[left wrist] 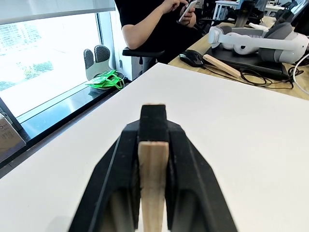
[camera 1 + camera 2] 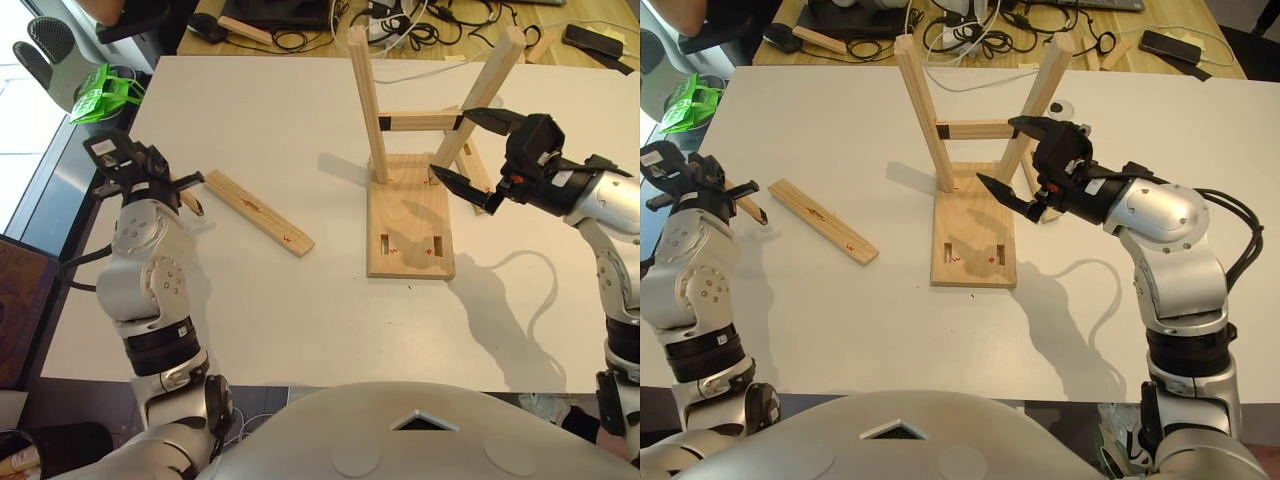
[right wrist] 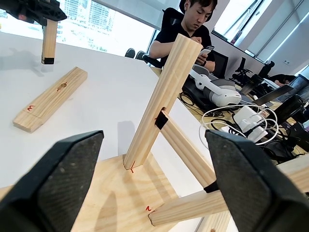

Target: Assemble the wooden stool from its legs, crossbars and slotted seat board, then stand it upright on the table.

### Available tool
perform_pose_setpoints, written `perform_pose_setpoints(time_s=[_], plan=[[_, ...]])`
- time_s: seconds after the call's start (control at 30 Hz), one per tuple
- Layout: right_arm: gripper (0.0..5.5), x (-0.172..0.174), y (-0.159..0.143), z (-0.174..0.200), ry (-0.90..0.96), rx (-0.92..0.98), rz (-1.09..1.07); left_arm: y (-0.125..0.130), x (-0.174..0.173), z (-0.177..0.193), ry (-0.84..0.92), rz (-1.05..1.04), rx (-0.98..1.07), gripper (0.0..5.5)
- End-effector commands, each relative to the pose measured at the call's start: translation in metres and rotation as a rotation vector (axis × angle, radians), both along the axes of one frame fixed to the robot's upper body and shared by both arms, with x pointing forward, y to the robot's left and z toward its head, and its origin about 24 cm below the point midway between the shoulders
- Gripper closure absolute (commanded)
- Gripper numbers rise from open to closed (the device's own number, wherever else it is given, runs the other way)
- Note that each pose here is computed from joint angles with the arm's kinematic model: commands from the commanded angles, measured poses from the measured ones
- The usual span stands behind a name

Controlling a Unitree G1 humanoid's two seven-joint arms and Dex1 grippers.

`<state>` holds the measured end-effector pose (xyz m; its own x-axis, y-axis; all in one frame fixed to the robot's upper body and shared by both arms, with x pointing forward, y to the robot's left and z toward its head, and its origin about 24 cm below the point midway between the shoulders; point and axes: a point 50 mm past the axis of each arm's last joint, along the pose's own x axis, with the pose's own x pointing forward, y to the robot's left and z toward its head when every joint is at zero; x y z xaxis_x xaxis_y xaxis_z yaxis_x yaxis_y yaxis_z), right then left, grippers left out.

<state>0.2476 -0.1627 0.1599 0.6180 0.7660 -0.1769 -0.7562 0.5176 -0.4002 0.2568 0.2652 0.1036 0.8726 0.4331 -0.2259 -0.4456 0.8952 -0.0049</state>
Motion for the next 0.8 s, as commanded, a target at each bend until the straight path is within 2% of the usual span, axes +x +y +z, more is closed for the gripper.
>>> perform_pose_setpoints(time_s=[0.03, 0.27, 0.4, 0.73, 0.8], plan=[[1.61, 0.003, 0.002, 0.003, -0.006, 0.005, 0.006, 0.007, 0.009, -0.002, -0.005, 0.017, 0.001, 5.09], [1.61, 0.005, 0.003, 0.001, -0.002, 0.004, 0.012, -0.004, 0.024, 0.002, -0.102, -0.020, -0.110, 5.09], [1.61, 0.006, 0.005, 0.002, -0.005, 0.006, 0.018, -0.008, 0.026, -0.004, -0.088, -0.032, -0.127, 5.09], [1.61, 0.005, 0.004, 0.001, -0.004, 0.006, 0.010, -0.003, 0.025, 0.022, -0.180, 0.015, 0.048, 5.09], [1.61, 0.006, 0.005, 0.001, -0.005, 0.008, 0.011, -0.004, 0.025, 0.015, -0.133, 0.014, 0.049, 5.09]])
